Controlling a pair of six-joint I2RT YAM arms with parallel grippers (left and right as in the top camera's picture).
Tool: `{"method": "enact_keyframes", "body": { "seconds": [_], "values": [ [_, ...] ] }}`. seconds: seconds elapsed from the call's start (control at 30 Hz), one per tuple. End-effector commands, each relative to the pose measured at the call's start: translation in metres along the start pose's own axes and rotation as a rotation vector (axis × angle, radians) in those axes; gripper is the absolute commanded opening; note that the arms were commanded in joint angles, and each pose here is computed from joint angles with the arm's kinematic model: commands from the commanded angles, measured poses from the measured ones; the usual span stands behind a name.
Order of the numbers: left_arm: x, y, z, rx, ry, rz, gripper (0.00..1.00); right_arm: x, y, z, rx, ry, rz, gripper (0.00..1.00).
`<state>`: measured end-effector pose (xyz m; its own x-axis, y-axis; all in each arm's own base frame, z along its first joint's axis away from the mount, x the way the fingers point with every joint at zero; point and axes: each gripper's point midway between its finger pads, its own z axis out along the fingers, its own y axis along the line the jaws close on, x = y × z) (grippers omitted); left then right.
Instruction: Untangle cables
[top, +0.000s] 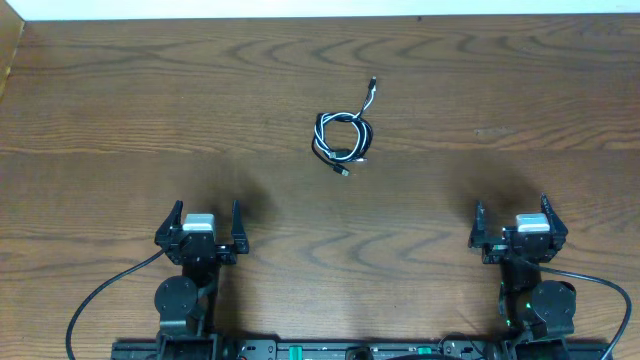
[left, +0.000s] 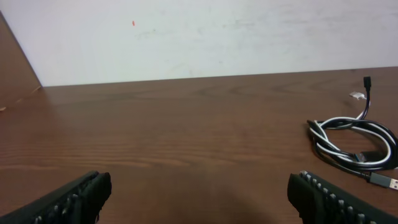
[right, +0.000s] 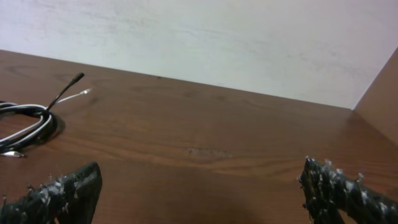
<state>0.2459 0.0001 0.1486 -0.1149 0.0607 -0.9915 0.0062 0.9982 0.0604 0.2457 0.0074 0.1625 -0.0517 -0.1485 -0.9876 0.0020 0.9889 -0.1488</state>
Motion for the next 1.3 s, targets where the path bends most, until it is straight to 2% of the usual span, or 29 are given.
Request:
{"method": "enact_keyframes", "body": {
  "seconds": [0.0, 1.27],
  "values": [
    [0.0167, 0.0024, 0.0003, -0.014, 0.061, -0.009, 0.96, 0.0023, -0.0034, 0.0003, 0.018, 0.008, -0.008, 0.99],
    [0.0167, 0.0024, 0.0003, -0.014, 0.061, -0.009, 0.96, 0.0036, -0.0098, 0.0004, 0.044, 0.014, -0.007, 0.99]
  ]
}}
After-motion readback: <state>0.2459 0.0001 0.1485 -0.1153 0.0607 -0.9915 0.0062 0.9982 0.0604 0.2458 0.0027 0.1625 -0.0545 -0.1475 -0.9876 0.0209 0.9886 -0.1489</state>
